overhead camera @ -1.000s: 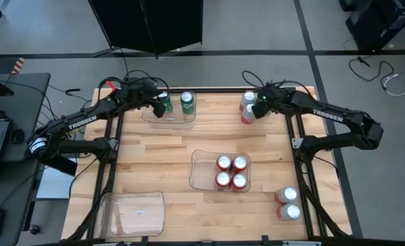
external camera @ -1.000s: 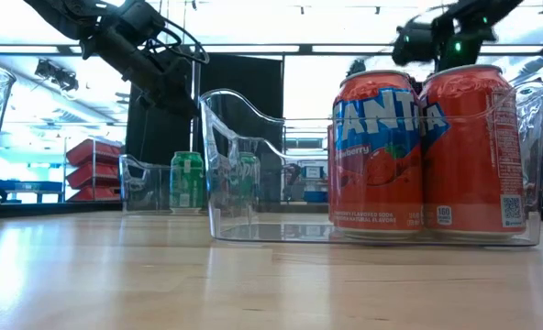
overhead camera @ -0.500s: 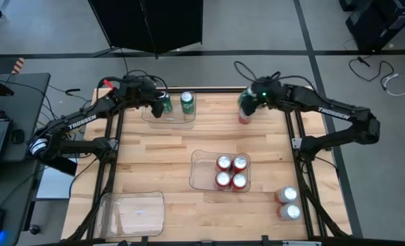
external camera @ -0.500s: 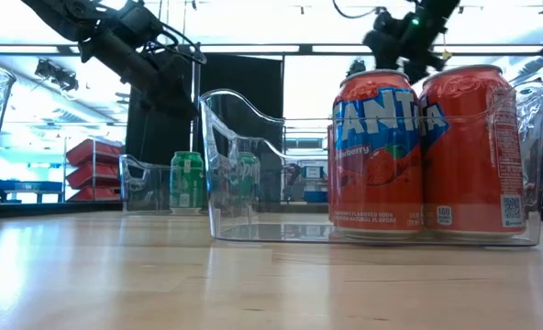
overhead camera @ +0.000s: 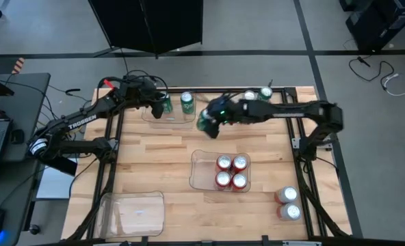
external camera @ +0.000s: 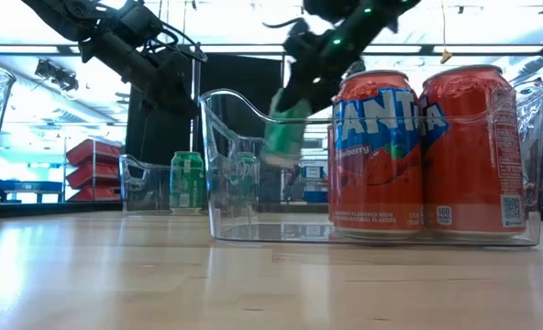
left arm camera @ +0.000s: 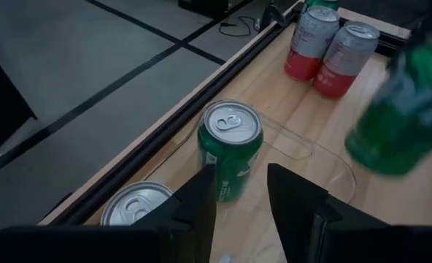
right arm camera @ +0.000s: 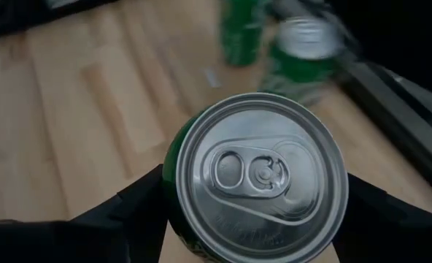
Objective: Sort soda cans
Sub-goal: Put the sprite soda can into the top left transparent bin
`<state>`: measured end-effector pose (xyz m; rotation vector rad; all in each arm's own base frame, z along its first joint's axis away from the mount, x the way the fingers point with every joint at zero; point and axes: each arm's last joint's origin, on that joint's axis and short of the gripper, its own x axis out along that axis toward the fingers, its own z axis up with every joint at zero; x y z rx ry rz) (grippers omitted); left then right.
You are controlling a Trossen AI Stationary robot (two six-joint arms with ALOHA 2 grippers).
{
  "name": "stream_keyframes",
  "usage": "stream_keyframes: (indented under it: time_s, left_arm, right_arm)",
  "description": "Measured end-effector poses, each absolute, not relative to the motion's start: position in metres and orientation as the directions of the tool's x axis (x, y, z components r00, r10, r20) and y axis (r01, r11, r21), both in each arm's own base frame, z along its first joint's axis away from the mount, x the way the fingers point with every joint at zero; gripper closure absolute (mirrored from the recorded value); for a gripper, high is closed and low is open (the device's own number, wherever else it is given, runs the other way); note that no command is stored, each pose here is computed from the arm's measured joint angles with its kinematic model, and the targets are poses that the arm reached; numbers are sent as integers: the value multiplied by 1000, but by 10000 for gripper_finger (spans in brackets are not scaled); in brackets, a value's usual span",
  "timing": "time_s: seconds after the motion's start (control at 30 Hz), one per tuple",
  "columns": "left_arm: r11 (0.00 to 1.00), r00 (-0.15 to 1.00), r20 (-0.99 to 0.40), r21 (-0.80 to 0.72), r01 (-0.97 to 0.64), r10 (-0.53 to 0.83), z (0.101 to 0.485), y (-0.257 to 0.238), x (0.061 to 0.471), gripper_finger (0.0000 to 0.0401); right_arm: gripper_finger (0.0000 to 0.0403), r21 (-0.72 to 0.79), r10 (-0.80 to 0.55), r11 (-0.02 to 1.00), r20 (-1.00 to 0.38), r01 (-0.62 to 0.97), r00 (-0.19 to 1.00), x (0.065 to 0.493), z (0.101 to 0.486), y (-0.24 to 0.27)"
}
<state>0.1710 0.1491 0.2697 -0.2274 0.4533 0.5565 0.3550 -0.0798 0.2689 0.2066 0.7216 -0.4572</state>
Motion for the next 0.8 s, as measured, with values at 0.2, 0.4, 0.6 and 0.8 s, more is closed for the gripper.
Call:
stream_keyframes:
  time_s: [0.2, 0.4, 0.6, 0.8]
  left_arm:
    - [827, 748, -487, -88, -556, 451, 268, 149, 170, 275]
    - [843, 755, -492, -75, -533, 434, 268, 148, 171, 275]
    - [857, 768, -494, -84, -508, 407, 267, 145, 173, 275]
    - [870, 777, -497, -85, -486, 386, 267, 140, 176, 275]
  right_arm:
    - [117, -25, -276, 925, -730, 379, 626, 394, 241, -60]
    - [117, -58, -254, 942, -767, 330, 590, 416, 216, -54]
    - [117, -65, -253, 944, -772, 323, 583, 427, 199, -56]
    - [117, -72, -252, 948, -763, 310, 595, 430, 196, -57]
